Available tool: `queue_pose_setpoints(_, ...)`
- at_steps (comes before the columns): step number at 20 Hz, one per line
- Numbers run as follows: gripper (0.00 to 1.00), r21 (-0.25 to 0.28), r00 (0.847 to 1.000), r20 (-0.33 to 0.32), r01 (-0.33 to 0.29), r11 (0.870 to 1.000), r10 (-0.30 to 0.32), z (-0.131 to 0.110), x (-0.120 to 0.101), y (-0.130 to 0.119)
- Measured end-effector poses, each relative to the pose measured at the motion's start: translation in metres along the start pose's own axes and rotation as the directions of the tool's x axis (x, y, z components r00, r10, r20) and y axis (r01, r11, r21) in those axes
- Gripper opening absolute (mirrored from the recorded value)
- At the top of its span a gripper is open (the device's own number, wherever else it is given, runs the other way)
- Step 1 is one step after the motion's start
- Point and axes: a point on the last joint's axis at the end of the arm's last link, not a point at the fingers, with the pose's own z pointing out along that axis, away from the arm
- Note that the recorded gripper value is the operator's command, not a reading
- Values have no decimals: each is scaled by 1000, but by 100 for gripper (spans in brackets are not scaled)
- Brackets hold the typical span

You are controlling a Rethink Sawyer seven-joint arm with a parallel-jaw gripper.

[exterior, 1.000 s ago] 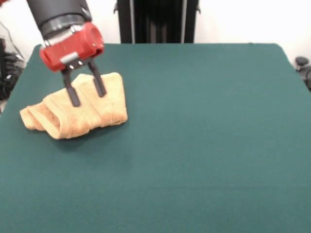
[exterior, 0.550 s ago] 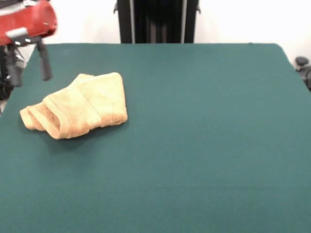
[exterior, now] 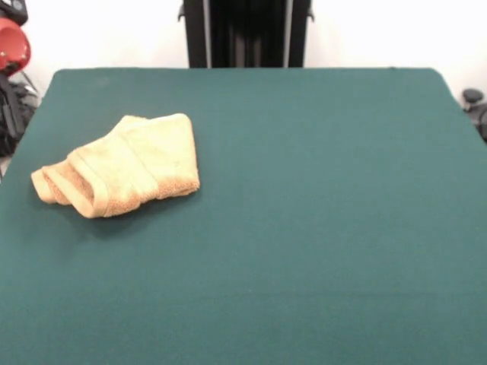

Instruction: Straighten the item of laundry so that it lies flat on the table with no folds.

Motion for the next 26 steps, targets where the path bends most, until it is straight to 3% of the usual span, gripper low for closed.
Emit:
queue_pose_setpoints(5, 100, -79, 998, -14, -60, 995, 59, 16, 21, -3)
queue_pose_setpoints(6, 100, -116, 997, -26, -75, 990, 73, 25, 30, 2)
queue_pose_setpoints(13, 100, -217, 994, -56, -99, 971, 88, 48, 48, 31)
queue_pose_setpoints(16, 100, -243, 994, -59, -100, 965, 88, 55, 52, 42)
queue_pose_setpoints(26, 100, -267, 997, -74, -42, 963, 23, 72, 66, 74)
